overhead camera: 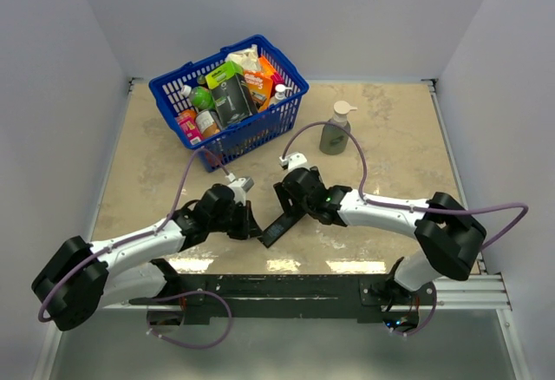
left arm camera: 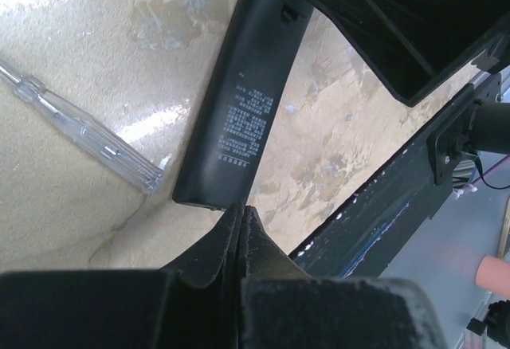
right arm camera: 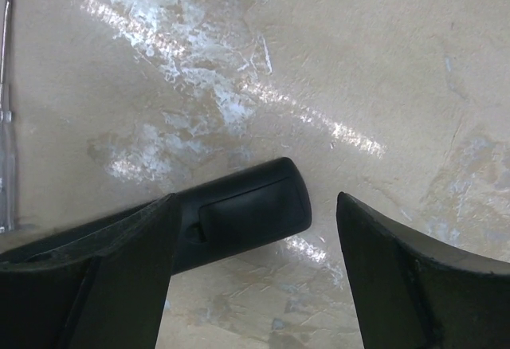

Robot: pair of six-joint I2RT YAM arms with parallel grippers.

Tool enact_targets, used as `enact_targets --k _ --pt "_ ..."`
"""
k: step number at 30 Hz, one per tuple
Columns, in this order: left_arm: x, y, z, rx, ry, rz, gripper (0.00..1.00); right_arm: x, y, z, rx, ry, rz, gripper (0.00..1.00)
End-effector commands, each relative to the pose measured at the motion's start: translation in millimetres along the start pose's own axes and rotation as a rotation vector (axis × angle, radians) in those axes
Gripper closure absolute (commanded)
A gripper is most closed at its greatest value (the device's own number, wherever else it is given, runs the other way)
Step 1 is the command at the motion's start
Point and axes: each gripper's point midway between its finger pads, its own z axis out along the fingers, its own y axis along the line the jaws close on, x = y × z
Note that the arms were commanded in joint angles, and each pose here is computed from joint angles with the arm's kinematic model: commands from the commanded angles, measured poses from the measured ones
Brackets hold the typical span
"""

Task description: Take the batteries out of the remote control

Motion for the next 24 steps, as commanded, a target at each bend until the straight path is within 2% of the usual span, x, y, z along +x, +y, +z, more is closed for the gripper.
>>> enact_targets --k 1,5,13,24 --pt "-4 -8 3 0.05 -0.02 0.009 1.0 1 3 -1 -0.013 0.013 -0.02 0.21" --pt "-2 -6 4 0.044 -0.017 0.009 1.0 10 2 2 -0.002 0.048 -0.015 0.22" --pt "9 5 5 0.025 0.001 0.008 1.0 9 6 -5 -0.042 0.039 -0.004 0.24" --pt "5 -1 10 0.054 -0.002 0.015 1.0 22 3 3 -0.009 0.081 -0.011 0.26"
